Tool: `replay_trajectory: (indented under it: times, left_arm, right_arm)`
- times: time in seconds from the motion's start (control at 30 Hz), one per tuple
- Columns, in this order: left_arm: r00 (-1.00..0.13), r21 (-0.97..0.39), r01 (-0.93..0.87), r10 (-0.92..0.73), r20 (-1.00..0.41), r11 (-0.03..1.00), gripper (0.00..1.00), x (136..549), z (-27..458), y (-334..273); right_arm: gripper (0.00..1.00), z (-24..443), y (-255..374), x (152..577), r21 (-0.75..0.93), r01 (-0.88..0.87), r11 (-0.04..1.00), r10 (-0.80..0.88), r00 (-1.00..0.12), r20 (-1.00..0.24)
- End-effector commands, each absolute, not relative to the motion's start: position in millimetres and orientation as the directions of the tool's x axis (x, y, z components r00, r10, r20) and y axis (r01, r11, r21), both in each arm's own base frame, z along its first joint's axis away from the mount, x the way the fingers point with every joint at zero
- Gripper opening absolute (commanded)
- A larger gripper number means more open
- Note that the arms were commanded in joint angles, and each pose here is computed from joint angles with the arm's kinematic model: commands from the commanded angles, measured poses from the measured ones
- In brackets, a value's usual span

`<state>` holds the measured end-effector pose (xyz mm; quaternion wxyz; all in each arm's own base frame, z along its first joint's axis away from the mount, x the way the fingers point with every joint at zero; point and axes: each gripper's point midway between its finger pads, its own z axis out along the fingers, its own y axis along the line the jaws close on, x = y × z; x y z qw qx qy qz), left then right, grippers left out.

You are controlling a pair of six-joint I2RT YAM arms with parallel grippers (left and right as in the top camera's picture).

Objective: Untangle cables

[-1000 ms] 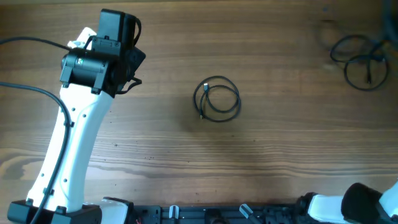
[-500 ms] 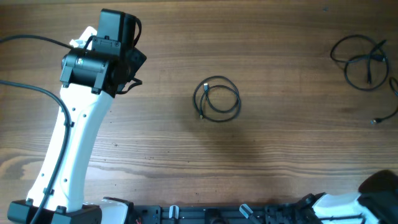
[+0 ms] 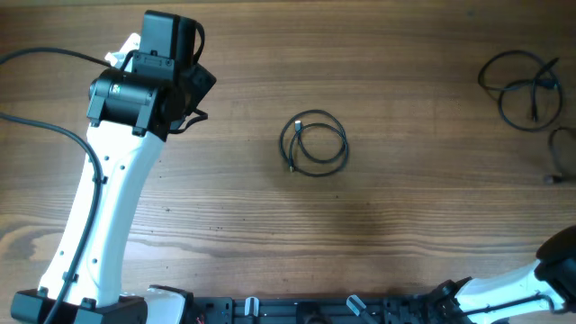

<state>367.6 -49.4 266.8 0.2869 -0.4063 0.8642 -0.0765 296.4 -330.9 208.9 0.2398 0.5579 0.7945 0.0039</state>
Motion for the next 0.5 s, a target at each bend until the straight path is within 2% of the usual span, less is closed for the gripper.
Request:
replay_trajectory:
  times: [0.0,0.03,0.1,0.17,0.27,0.47]
  left_arm:
    - [-0.540,-0.355,-0.624,-0.713,-0.447,0.696,0.60,370,267,-53]
    - [-0.552,-0.354,-0.608,-0.699,-0.455,0.711,0.60,370,268,-57]
    - [-0.559,-0.356,-0.599,-0.693,-0.456,0.717,0.62,370,269,-61]
    - [-0.566,-0.353,-0.592,-0.686,-0.457,0.724,0.64,370,268,-64]
    - [-0.551,-0.377,-0.587,-0.695,-0.462,0.716,0.75,375,272,-62]
    - [-0.599,-0.455,-0.484,-0.662,-0.451,0.748,0.83,395,282,-47]
  right_arm:
    - [0.90,175,-321,309,0.351,0.861,0.367,0.914,-0.265,-0.306]
    - [0.99,176,-315,315,0.388,0.832,0.397,0.908,-0.294,-0.298]
    - [1.00,187,-304,327,0.447,0.761,0.469,0.880,-0.360,-0.310]
    - [1.00,218,-274,346,0.533,0.619,0.577,0.816,-0.460,-0.350]
    - [1.00,255,-218,363,0.573,0.401,0.715,0.680,-0.591,-0.435]
    - [1.00,282,-82,387,0.551,0.094,0.829,0.408,-0.776,-0.481]
